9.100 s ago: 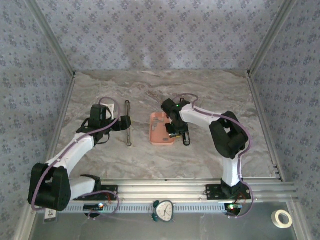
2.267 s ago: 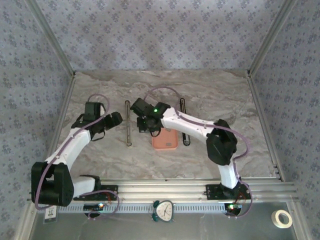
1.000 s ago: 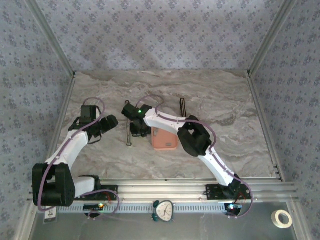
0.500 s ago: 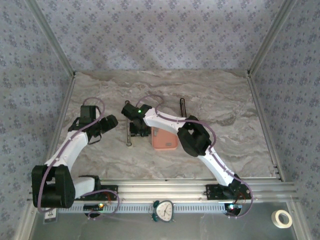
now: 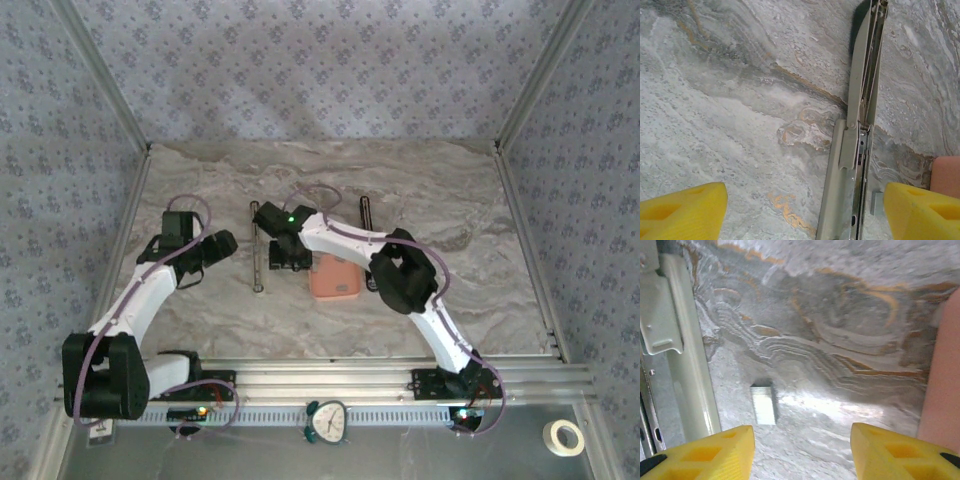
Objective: Load the staples into the stapler
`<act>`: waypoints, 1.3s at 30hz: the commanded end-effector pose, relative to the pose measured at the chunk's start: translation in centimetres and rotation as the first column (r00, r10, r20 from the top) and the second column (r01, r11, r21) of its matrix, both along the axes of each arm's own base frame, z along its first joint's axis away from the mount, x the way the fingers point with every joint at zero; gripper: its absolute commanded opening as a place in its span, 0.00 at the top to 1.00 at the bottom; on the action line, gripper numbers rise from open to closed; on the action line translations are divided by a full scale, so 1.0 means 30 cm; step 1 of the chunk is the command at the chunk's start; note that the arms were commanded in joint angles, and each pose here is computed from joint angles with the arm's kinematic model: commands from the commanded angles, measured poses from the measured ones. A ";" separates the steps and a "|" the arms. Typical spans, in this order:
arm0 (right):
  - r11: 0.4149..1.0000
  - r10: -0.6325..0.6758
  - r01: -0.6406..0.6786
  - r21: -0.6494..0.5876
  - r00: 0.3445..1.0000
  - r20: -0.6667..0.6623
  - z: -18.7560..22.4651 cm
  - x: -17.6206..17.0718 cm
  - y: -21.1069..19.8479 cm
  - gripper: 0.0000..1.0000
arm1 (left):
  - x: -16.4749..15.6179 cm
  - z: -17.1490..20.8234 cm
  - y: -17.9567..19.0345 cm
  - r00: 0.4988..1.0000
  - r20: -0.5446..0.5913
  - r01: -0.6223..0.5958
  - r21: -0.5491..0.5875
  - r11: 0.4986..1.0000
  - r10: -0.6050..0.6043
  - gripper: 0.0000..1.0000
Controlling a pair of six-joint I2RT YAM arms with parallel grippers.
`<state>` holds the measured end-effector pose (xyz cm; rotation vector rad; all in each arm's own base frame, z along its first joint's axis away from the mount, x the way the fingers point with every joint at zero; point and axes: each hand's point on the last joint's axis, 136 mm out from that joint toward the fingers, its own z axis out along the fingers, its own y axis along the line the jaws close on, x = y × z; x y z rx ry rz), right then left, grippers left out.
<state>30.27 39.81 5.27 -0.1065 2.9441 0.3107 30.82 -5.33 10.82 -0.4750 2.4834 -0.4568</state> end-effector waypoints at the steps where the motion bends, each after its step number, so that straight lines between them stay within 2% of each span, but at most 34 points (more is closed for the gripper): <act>1: 0.999 -0.051 0.050 0.004 0.998 0.040 0.052 0.025 -0.049 0.44 | -0.005 0.021 -0.027 0.999 0.009 0.032 -0.002 0.999 -0.032 0.19; 7: 0.996 -0.083 0.081 0.035 0.994 0.064 0.084 0.043 -0.091 0.43 | -0.014 0.054 -0.092 0.997 0.015 0.081 -0.010 0.997 -0.081 0.21; 12: 0.987 -0.065 0.042 0.153 0.986 0.151 0.200 0.057 -0.051 0.44 | -0.017 0.081 -0.155 0.992 0.013 0.126 -0.020 0.992 -0.126 0.28; 16: 0.981 -0.065 0.025 0.192 0.978 0.201 0.303 0.045 -0.075 0.44 | -0.019 0.089 -0.220 0.984 -0.003 0.181 0.002 0.984 -0.181 0.35; 22: 0.976 -0.142 0.088 0.201 0.950 0.278 0.425 0.020 -0.245 0.45 | -0.022 0.062 -0.331 0.966 -0.084 0.248 0.059 0.967 -0.243 0.44; 28: 0.961 -0.244 0.185 0.207 0.917 0.315 0.458 -0.028 -0.460 0.45 | -0.001 0.003 -0.425 0.953 -0.194 0.260 0.138 0.956 -0.231 0.50; 33: 0.947 -0.301 0.242 0.211 0.898 0.321 0.443 -0.061 -0.590 0.45 | 0.045 -0.043 -0.445 0.952 -0.244 0.243 0.223 0.944 -0.187 0.58; 39: 0.938 -0.329 0.266 0.223 0.886 0.327 0.442 -0.079 -0.651 0.45 | 0.060 -0.112 -0.443 0.933 -0.323 0.253 0.272 0.929 -0.159 0.62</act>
